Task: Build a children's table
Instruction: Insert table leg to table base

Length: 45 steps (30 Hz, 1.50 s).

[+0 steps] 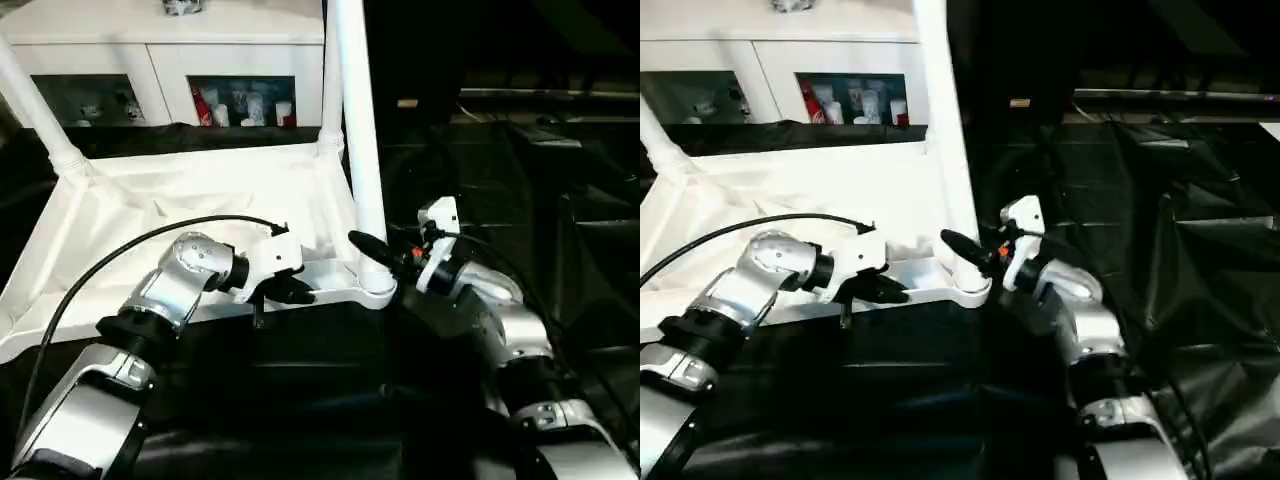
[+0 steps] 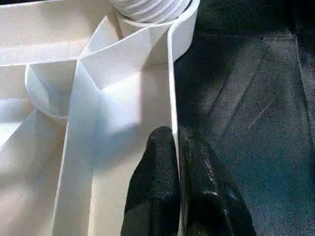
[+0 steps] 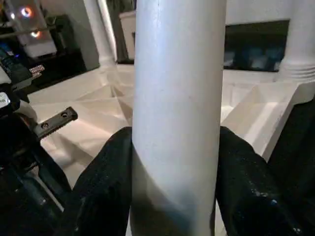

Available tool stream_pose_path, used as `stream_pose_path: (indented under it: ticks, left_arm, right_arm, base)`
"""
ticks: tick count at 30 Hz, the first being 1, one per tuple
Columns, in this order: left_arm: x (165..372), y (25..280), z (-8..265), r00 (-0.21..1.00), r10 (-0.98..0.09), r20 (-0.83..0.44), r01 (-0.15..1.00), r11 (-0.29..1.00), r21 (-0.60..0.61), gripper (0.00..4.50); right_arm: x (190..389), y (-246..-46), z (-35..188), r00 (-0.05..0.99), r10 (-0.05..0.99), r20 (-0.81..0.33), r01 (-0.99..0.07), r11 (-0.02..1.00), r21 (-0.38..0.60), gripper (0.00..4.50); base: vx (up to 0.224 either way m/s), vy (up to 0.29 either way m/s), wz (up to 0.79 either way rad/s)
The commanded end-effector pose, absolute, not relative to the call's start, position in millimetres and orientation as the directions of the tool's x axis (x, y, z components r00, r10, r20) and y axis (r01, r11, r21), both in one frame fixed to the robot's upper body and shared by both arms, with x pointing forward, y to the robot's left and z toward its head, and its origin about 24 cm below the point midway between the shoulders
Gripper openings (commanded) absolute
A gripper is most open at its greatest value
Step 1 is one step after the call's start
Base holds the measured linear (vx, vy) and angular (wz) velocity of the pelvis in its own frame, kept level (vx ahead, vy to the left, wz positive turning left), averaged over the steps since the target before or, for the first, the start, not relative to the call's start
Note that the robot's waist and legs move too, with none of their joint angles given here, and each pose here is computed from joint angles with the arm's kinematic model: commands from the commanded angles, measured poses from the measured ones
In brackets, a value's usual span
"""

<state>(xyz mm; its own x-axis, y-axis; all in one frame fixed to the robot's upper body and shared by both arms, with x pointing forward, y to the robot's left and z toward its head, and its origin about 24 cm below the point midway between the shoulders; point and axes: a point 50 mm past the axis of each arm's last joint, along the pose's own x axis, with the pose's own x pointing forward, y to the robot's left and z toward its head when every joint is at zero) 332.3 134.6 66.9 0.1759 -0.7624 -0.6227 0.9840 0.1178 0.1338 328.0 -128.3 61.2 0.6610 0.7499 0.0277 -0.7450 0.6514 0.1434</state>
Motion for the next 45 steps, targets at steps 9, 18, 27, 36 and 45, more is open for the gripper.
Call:
stream_pose_path:
  ticks: [9, 18, 27, 36, 45]
  left_arm:
    - [334, 137, 66, 0.208, -0.749, -0.63, 0.977, 0.13, 0.168, 0.0]
    - [337, 135, 88, 0.21, -0.872, -0.442, 0.978, 0.194, 0.08, 0.58]
    - [372, 127, 188, 0.454, -0.887, 0.084, 0.891, 0.452, -0.043, 1.29]
    - [377, 86, 220, 0.425, -0.842, 0.332, 0.895, 0.337, -0.291, 1.89]
    - [360, 62, 213, 0.294, -0.881, 0.371, 0.914, 0.146, -0.378, 2.73]
  right_arm:
    - [319.2, -148.5, 64, 0.795, 0.592, 0.131, -0.606, 0.778, 0.164, 1.85]
    - [331.8, -152.7, 122, 0.764, 0.558, 0.325, -0.624, 0.768, 0.148, 1.85]
    - [325.6, -141.9, 144, 0.65, 0.71, 0.273, -0.749, 0.658, 0.072, 1.85]
    - [325.8, -131.3, 148, 0.624, 0.732, 0.274, -0.773, 0.628, 0.084, 1.85]
    - [325.5, -125.7, 146, 0.614, 0.747, 0.254, -0.783, 0.616, 0.083, 1.85]
  base:
    - [0.0, 0.0, 0.0]
    - [0.0, 0.0, 0.0]
    - [0.0, 0.0, 0.0]
    - [0.0, 0.0, 0.0]
    - [0.0, 0.0, 0.0]
